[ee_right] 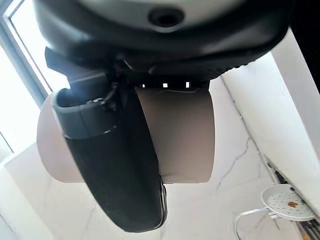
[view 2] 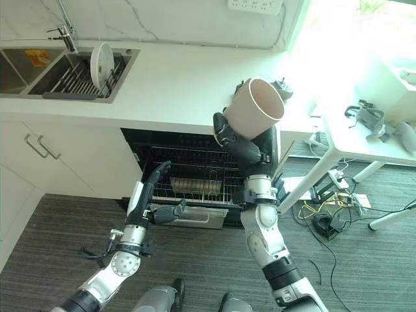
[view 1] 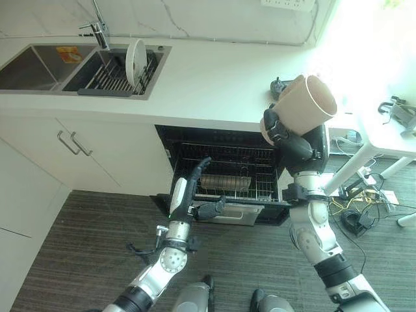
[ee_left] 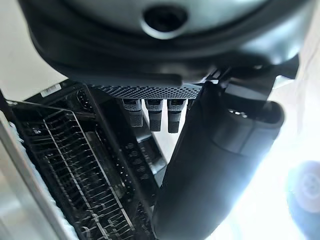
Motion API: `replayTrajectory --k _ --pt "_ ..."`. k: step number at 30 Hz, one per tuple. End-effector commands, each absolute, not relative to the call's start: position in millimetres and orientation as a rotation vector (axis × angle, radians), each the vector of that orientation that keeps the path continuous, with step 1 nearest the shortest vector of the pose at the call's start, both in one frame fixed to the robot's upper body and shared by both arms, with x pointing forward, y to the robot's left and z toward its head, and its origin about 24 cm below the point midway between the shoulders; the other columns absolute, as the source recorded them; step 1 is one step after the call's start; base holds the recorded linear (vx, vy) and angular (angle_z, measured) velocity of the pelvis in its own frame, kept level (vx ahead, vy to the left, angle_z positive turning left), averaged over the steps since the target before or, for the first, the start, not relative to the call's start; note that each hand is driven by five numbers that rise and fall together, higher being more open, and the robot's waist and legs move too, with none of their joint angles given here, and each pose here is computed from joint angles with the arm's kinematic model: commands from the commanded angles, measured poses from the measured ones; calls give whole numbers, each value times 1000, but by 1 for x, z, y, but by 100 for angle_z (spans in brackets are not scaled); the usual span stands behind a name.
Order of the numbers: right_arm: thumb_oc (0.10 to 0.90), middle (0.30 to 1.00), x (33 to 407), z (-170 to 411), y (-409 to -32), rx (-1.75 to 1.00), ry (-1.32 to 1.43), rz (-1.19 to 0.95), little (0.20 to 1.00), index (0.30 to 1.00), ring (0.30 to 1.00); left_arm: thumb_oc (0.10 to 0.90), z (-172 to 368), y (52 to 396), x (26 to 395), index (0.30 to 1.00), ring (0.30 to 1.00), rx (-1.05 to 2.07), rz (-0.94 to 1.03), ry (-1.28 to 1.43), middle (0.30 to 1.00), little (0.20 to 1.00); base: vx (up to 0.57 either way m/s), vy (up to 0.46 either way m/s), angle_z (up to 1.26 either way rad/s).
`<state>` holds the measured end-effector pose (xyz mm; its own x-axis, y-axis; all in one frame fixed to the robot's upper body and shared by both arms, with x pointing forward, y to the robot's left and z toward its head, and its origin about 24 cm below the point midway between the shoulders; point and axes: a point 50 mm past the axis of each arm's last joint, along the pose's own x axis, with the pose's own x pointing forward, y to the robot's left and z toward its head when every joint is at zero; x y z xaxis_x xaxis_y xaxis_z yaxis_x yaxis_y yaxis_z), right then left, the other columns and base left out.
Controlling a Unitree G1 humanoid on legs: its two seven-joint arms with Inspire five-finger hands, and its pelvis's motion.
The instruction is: Place the dishes in the dishwasher.
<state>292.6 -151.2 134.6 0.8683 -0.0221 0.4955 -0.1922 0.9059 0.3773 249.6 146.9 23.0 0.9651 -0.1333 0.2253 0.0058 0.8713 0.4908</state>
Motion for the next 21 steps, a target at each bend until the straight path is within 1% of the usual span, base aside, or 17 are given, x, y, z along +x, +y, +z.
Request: replayTrajectory --k 1,7,8,10,14,17,19,21 --pt "400 300 290 165 -158 285 -696 184 300 300 300 800 54 130 255 900 900 548 -169 -458 900 900 89 63 0" --pt "400 300 299 141 -177 198 -569 180 300 300 300 800 42 153 260 900 900 752 -189 -426 900 900 69 32 1" --pt "400 300 300 140 -179 179 -562 181 300 300 300 800 42 157 261 900 900 784 -181 -430 900 900 99 41 -1" --pt "400 300 308 143 -185 96 -534 193 300 300 300 800 42 174 264 900 900 901 -125 -455 900 900 133 56 0" --pt "400 300 320 150 -187 30 -505 181 300 300 300 800 47 184 269 900 900 995 -91 -492 900 900 55 32 2" --pt "400 300 336 165 -194 -38 -486 176 300 300 300 800 56 192 279 900 900 1074 -66 -528 900 900 -15 46 10" --pt "400 300 355 198 -205 -138 -497 181 300 300 300 800 77 203 300 900 900 1151 -44 -576 900 900 -108 94 13" --pt "400 300 365 214 -210 -203 -482 181 300 300 300 800 90 209 311 900 900 1243 -22 -604 900 900 -58 83 4"
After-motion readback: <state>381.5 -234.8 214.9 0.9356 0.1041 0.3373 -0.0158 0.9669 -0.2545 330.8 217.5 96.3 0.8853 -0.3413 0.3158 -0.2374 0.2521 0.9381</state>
